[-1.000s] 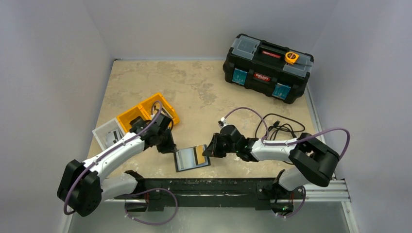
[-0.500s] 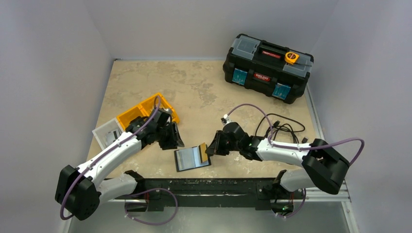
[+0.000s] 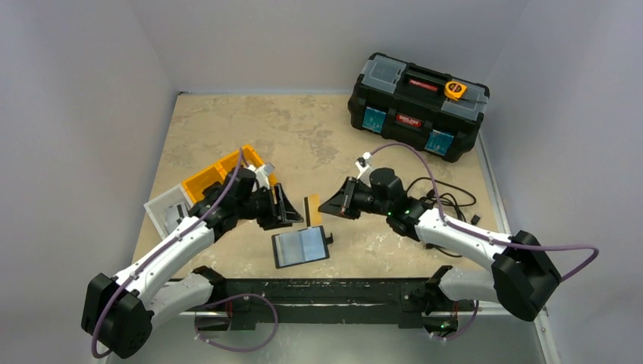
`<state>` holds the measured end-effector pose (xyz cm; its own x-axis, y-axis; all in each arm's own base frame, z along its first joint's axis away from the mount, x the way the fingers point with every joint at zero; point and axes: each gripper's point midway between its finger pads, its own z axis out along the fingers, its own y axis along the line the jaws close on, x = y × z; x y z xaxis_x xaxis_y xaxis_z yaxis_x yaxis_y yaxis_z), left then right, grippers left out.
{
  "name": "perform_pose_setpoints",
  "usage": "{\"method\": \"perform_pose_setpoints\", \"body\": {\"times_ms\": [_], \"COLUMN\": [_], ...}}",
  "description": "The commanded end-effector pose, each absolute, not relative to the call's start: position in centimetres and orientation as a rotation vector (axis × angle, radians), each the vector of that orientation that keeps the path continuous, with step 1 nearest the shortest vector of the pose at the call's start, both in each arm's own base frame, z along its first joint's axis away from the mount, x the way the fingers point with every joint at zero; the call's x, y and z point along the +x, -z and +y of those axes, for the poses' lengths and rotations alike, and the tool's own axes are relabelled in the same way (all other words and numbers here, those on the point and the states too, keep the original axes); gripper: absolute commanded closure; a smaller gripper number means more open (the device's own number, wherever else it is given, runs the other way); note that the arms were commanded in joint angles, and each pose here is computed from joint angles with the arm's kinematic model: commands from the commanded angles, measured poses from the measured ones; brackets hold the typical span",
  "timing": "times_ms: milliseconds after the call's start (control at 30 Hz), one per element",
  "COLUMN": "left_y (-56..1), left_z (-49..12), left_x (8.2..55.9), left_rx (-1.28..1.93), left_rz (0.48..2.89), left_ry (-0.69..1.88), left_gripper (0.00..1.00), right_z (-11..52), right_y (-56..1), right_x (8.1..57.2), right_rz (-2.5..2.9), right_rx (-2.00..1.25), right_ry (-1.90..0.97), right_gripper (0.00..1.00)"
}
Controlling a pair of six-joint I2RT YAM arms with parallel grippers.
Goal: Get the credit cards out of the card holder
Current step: Remove the credit card from the card holder, then place the credit card in the storage box.
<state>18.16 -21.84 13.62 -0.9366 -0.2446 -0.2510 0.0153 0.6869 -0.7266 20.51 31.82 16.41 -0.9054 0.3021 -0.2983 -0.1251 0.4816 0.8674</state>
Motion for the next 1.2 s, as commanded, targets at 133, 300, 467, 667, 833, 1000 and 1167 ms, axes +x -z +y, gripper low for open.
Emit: {"method": "perform_pose_setpoints", "body": {"times_ms": [133, 300, 467, 667, 833, 1000, 1167], "left_y": [-18.3, -18.5, -19.1, -18.7, -17.5, -16.7, -16.4], "left_z": [-23.9, -24.2, -24.5, -24.3, -21.6, -15.1, -10.7], "left_x": [18.7, 18.6, 18.8, 19.0, 20.7, 24.2, 28.3], "left_rx": [-0.138, -0.146, -0.154, -0.190, -0.337, -0.531, -0.663], "left_rz": [2.368, 2.353, 2.328, 2.354, 2.420, 2.453, 2.439], "left_ry": [1.435, 1.477, 1.512, 1.478, 1.197, 0.707, 0.461], "left_gripper": [0.49, 0.50, 0.71, 1.00, 1.00, 1.00, 1.00], "right_z": [33.7, 33.9, 33.8, 33.2, 31.9, 30.4, 28.6], "right_y": [-21.6, -21.7, -20.8, -19.4, -19.0, -19.2, -18.6], "right_x": [19.1, 18.5, 18.6, 19.7, 20.6, 21.4, 22.0], "right_rz": [2.174, 2.162, 2.191, 2.244, 2.276, 2.273, 2.291], "right_rx": [0.065, 0.064, 0.063, 0.067, 0.053, 0.046, 0.073], "right_ry": [-1.787, -1.865, -1.827, -1.659, -1.471, -1.313, -1.162], "right_gripper": [1.00, 1.00, 1.00, 0.88, 0.43, 0.21, 0.18]}}
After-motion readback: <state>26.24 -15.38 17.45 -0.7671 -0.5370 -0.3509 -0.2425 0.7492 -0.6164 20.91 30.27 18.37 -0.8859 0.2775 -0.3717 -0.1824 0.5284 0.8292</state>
